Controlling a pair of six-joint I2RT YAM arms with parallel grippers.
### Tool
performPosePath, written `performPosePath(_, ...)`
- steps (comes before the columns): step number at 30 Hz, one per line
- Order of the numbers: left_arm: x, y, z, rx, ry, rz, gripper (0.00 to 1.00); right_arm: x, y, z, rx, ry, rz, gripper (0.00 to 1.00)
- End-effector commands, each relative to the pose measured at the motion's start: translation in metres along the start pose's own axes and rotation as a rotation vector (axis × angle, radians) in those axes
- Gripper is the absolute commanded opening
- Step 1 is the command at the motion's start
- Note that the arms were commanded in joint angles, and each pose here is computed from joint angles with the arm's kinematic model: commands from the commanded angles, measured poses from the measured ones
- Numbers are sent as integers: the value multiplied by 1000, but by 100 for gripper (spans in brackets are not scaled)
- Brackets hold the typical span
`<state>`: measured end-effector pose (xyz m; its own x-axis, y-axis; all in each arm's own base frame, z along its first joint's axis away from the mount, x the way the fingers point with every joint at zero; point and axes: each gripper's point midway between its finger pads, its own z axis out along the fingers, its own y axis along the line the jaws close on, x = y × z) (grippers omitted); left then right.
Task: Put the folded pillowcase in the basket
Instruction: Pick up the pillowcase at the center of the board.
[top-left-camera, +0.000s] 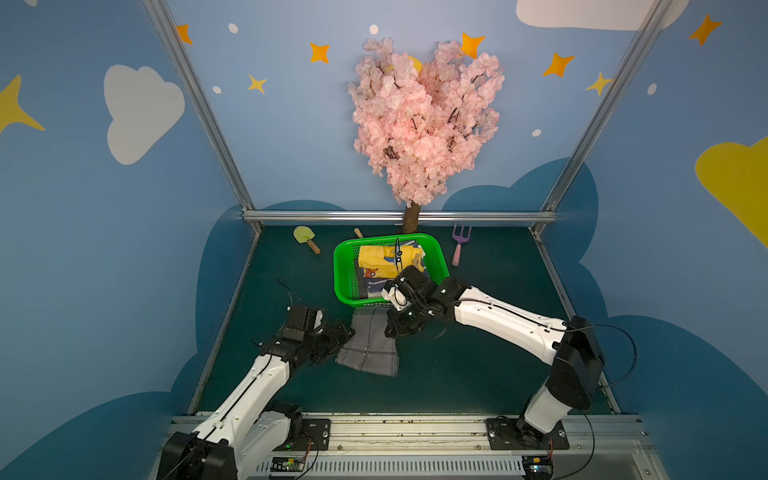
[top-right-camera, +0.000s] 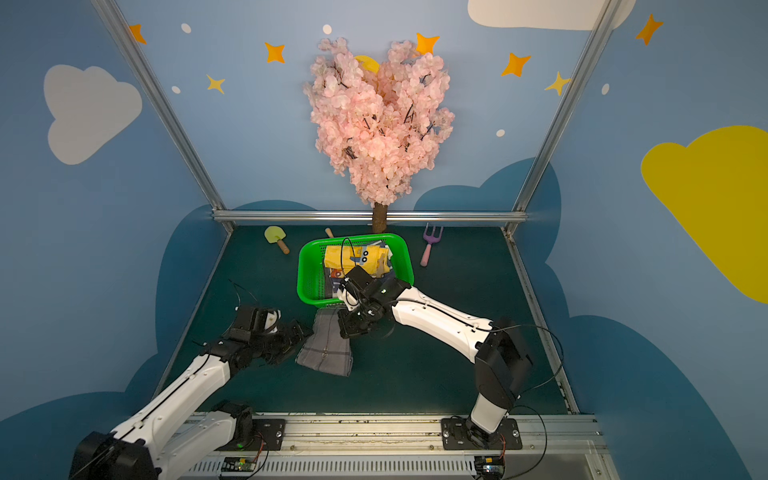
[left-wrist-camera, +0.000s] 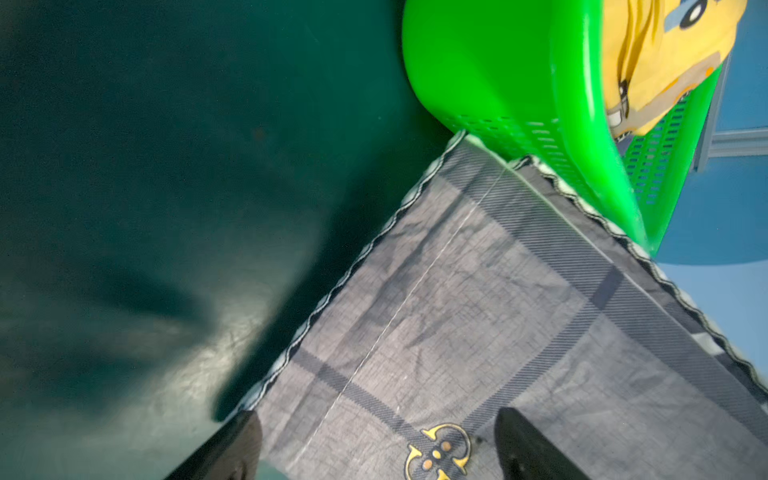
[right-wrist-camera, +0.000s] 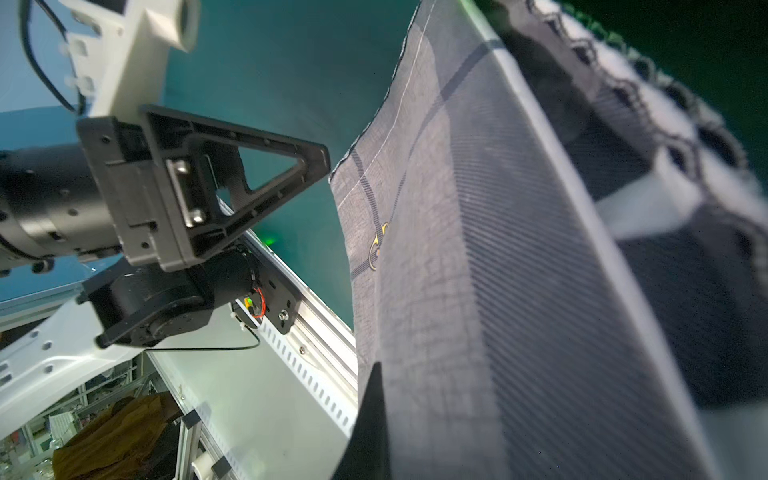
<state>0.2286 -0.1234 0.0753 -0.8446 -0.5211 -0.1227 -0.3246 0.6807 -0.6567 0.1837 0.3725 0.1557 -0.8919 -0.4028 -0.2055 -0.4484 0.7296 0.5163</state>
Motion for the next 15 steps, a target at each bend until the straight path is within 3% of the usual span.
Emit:
performPosePath(1,6,-8,15,86,50,15,100,13,-10,4,19,66,5,0)
performPosePath(10,40,-19,27,157,142,42,100,0,-16,-6,-2,39,37,0)
performPosePath(15,46,14,25,29,114,51,100,-2,-19,-9,-12,35,48,0)
